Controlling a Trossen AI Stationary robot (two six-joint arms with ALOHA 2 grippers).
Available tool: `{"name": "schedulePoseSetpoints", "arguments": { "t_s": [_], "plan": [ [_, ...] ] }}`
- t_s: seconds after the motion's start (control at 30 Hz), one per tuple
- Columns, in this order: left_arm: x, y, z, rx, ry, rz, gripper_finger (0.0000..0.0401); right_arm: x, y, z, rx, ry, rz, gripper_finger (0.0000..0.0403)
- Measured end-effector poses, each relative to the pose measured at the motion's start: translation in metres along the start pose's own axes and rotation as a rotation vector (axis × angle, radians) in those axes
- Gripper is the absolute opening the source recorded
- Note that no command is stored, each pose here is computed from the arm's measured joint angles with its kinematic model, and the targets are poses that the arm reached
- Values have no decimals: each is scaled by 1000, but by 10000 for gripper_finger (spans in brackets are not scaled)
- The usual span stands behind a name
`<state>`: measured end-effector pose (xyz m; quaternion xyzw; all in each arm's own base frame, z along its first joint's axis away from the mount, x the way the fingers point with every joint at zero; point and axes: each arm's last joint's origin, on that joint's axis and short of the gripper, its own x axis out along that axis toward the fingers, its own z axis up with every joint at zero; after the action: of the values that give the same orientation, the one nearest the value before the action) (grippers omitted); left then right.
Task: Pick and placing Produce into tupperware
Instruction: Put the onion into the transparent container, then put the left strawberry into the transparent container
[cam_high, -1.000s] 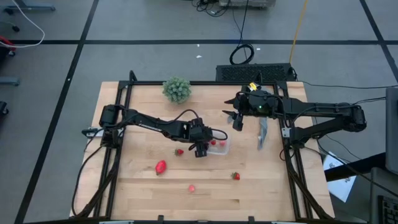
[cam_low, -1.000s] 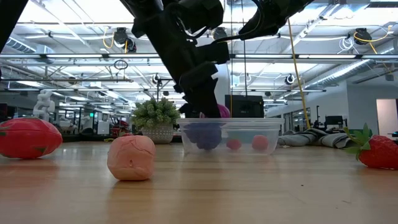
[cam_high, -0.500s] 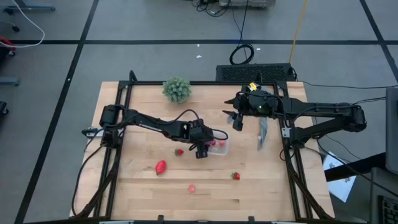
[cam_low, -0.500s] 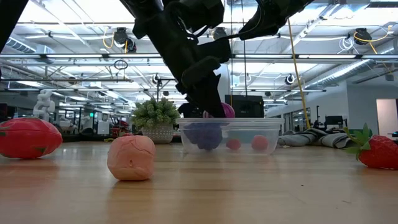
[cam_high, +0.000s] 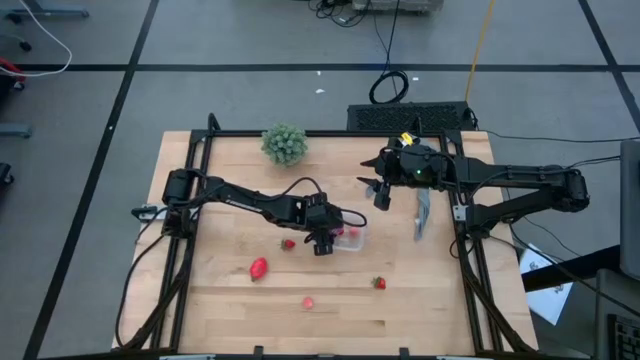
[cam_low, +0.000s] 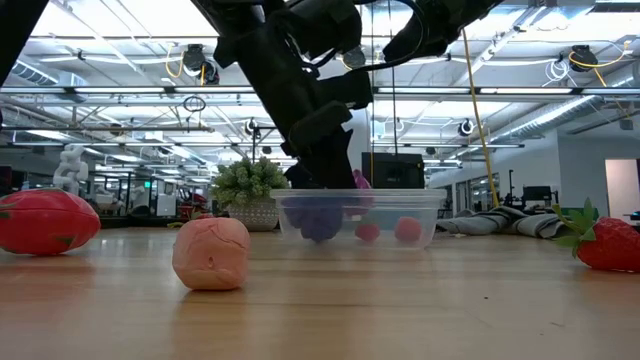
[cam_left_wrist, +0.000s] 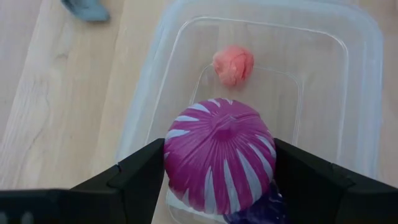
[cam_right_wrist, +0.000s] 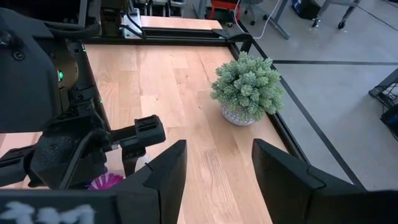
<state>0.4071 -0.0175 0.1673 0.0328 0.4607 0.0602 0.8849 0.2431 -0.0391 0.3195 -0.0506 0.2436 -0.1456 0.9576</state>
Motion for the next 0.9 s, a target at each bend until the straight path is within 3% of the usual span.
{"name": "schedulePoseSetpoints", "arguments": {
  "t_s": [0.33, 0.9],
  "plan": [
    [0, 0, 0, -5, 2, 4, 283, 0, 0, 0, 0, -3, 0, 173],
    [-2, 1, 1, -10, -10, 15, 337, 0, 0, 0, 0, -3, 0, 173]
  ]
}}
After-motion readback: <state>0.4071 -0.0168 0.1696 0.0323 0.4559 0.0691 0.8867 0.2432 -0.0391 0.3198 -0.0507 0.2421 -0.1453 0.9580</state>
